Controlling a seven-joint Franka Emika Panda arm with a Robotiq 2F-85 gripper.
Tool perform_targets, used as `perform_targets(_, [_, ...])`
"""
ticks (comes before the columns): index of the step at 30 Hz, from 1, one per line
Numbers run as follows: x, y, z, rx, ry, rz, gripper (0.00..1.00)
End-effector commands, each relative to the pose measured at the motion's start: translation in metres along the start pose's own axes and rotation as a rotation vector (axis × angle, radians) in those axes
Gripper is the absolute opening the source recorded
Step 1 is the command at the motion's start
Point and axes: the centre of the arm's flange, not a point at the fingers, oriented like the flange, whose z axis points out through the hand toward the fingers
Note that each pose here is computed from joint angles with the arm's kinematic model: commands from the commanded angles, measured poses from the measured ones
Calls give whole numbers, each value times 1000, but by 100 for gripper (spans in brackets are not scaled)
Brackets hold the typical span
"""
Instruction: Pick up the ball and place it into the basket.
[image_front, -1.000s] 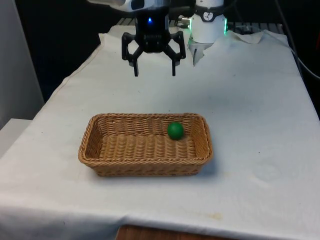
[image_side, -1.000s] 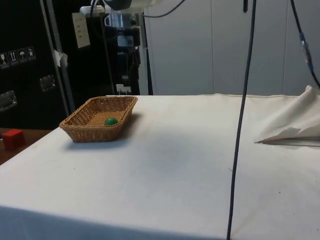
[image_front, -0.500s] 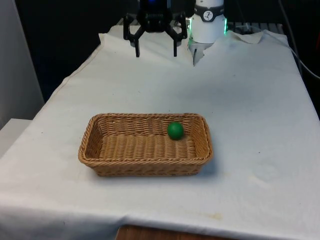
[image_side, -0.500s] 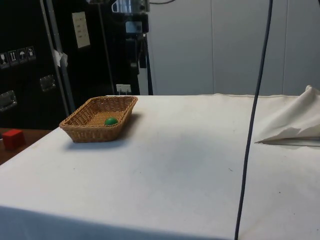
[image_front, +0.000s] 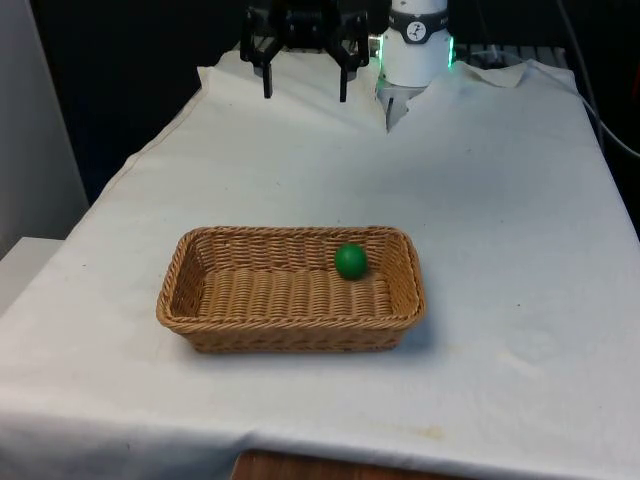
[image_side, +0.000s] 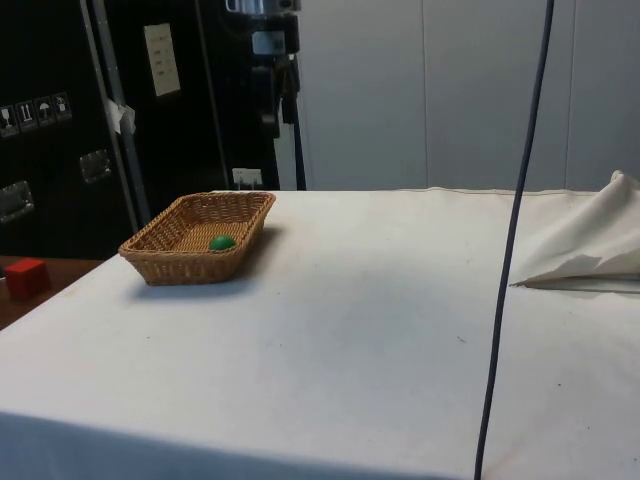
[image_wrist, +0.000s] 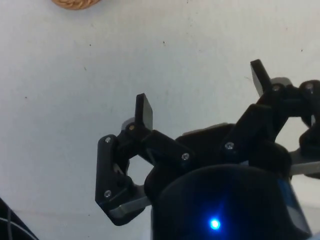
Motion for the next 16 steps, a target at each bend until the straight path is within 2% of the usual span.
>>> perform_targets(1, [0, 2, -1, -10, -10, 14, 100])
perform_targets(4, [2, 2, -3, -17, -9, 31, 100])
perform_targets(5, [1, 1, -2, -10, 0, 25, 100])
perform_targets(6, [2, 2, -3, -17, -10, 37, 100])
perform_targets(10, [1, 2, -2, -16, -15, 71, 100])
perform_targets(14, [1, 0, 0, -14, -19, 96, 100])
perform_targets(15, [1, 1, -1, -11, -10, 85, 100])
perform_targets(16, [1, 0, 0, -14, -17, 102, 100])
